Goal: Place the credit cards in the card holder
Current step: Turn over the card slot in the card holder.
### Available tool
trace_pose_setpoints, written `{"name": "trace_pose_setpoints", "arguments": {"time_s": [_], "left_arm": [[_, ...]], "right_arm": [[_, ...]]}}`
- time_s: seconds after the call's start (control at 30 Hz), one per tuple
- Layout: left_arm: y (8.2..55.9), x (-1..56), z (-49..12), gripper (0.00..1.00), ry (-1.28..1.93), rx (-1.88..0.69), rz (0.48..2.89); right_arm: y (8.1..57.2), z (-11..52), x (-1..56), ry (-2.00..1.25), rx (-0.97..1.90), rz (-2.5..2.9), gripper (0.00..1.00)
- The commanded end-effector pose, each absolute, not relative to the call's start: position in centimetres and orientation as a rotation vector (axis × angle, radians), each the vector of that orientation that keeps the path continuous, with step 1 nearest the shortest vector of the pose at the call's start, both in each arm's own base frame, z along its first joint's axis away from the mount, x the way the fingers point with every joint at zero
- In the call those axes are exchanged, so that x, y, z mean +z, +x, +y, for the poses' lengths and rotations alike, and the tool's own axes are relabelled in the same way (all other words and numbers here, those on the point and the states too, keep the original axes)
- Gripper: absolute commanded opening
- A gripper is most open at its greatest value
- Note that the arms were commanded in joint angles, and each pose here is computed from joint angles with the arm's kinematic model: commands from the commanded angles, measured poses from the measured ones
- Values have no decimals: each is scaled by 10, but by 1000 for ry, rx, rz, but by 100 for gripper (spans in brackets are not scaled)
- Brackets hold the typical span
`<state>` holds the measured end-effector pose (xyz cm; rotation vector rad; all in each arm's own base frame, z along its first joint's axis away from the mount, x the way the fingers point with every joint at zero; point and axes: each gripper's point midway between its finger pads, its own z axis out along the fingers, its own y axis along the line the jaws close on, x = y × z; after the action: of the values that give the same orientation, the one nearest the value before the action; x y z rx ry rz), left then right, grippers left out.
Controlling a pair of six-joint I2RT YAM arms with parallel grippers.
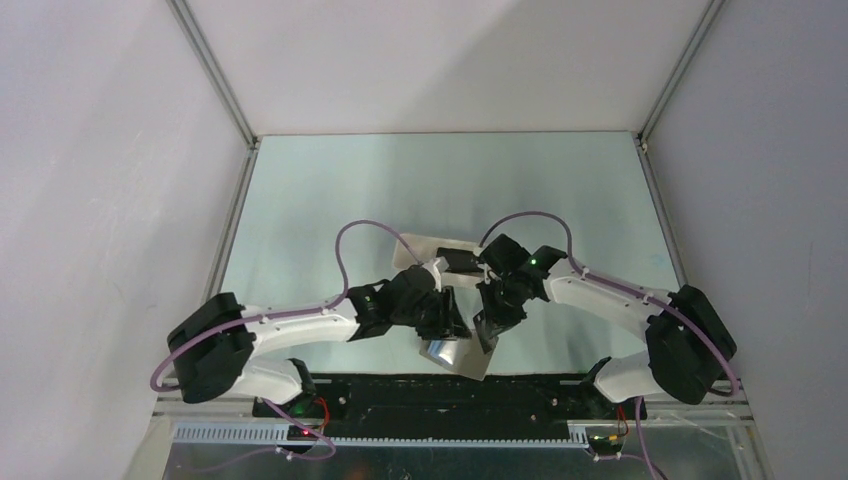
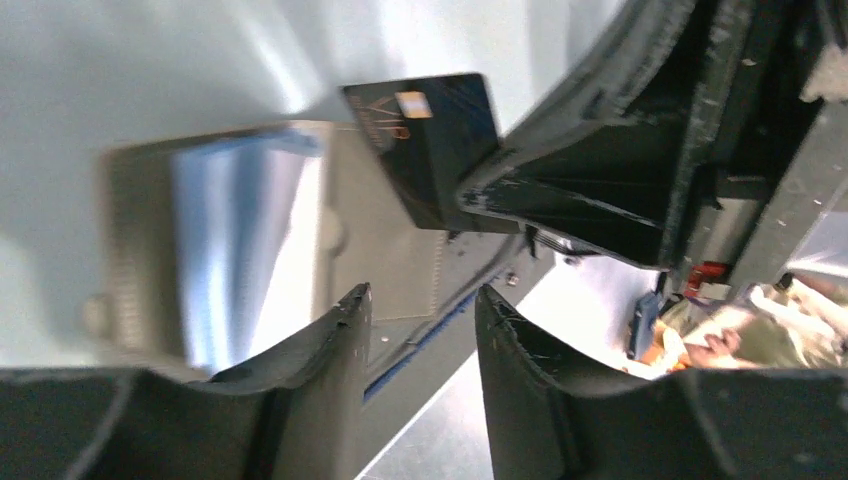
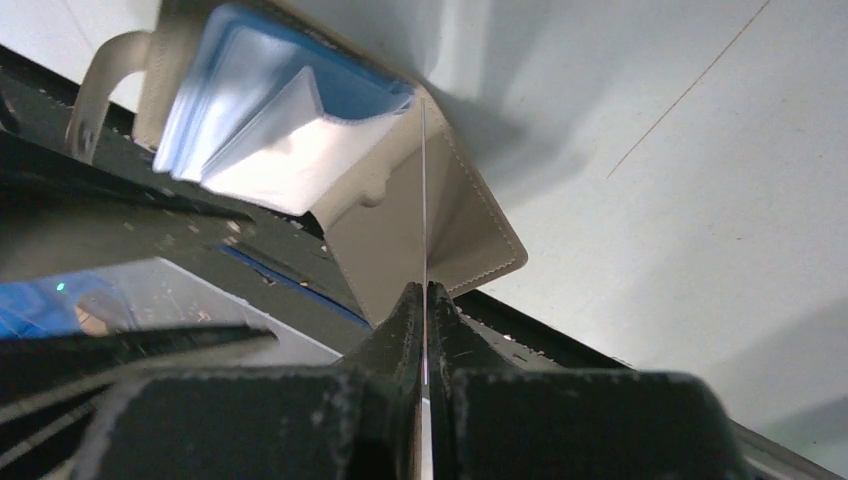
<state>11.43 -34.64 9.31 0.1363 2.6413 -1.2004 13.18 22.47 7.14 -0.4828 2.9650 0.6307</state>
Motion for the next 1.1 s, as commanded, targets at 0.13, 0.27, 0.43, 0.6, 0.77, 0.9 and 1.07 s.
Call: {"name": "trace_pose_setpoints", "arguments": {"time_s": [0.13, 0.27, 0.43, 0.6, 0.77, 0.9, 1.07], "left_arm": [[138, 73, -315, 39, -8, -990, 2651], [139, 61, -308, 38, -29, -946, 2678], [139, 46, -300, 37, -65, -887, 2710], [142, 35, -291, 33, -131, -830, 2735], [144, 33, -291, 23, -146, -815, 2745], [152, 42, -298, 18, -219, -970, 2677], [147, 46, -303, 23, -252, -1190, 2647]], "right_arm": [[126, 219, 59, -501, 524, 3010, 0], [122, 218, 54, -517, 489, 3031, 0], [121, 215, 51, -522, 460, 3040, 0], [121, 214, 50, -518, 443, 3047, 0], [121, 213, 49, -521, 433, 3048, 0], [120, 213, 45, -531, 420, 3057, 0], [121, 214, 44, -535, 422, 3056, 0]]}}
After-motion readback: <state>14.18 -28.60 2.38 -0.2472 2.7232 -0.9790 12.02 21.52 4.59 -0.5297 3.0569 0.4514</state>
